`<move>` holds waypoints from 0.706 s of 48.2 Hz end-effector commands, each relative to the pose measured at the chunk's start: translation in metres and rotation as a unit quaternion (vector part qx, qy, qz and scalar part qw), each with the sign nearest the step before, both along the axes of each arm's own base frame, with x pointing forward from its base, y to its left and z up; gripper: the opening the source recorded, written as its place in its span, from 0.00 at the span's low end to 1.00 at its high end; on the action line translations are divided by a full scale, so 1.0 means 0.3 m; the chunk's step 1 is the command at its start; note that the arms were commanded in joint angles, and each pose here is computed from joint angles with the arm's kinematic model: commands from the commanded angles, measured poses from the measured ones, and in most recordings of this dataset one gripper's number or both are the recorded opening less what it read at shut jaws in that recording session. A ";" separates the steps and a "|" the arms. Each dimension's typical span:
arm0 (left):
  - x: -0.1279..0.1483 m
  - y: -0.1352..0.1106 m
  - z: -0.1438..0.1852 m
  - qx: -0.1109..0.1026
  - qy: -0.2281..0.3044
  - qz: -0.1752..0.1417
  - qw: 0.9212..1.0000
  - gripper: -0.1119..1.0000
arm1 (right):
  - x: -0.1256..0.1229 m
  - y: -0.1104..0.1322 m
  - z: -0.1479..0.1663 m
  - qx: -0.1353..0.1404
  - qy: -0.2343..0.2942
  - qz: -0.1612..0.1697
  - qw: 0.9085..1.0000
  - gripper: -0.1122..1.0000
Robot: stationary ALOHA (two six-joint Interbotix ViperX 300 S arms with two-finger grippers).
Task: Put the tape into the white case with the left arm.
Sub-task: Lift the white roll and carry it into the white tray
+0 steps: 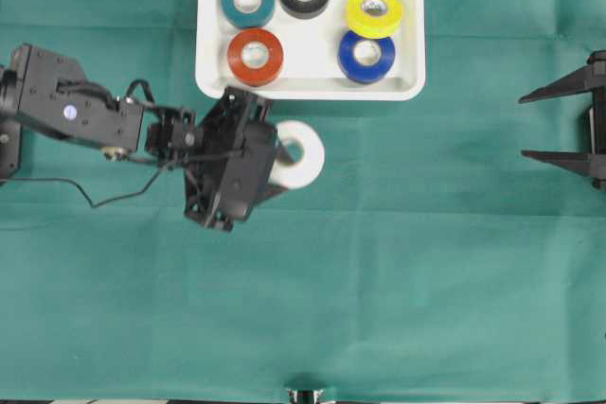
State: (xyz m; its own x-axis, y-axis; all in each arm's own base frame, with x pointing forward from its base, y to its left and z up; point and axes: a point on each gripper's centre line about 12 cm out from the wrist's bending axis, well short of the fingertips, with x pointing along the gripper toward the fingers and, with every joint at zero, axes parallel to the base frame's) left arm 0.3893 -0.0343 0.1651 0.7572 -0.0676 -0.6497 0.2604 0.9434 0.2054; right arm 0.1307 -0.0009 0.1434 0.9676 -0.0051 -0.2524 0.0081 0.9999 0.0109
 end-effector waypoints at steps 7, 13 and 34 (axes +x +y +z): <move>0.050 0.135 0.035 0.002 -0.019 0.050 0.999 0.37 | 0.006 0.000 0.015 0.001 -0.008 -0.001 1.000 0.88; 0.071 0.206 0.023 0.002 -0.017 0.076 0.997 0.37 | 0.006 0.000 0.015 0.001 -0.008 -0.001 1.000 0.88; 0.095 0.367 -0.029 0.004 -0.002 0.130 0.991 0.37 | 0.006 0.000 0.015 0.001 -0.008 0.000 1.000 0.88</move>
State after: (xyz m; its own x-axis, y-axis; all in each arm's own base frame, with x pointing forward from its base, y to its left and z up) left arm 0.4111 0.0732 0.1423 0.7235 0.1279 -0.6783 0.0150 0.9795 0.2007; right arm 0.1307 -0.0009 0.1434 0.9676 -0.0051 -0.2524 0.0081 0.9999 0.0109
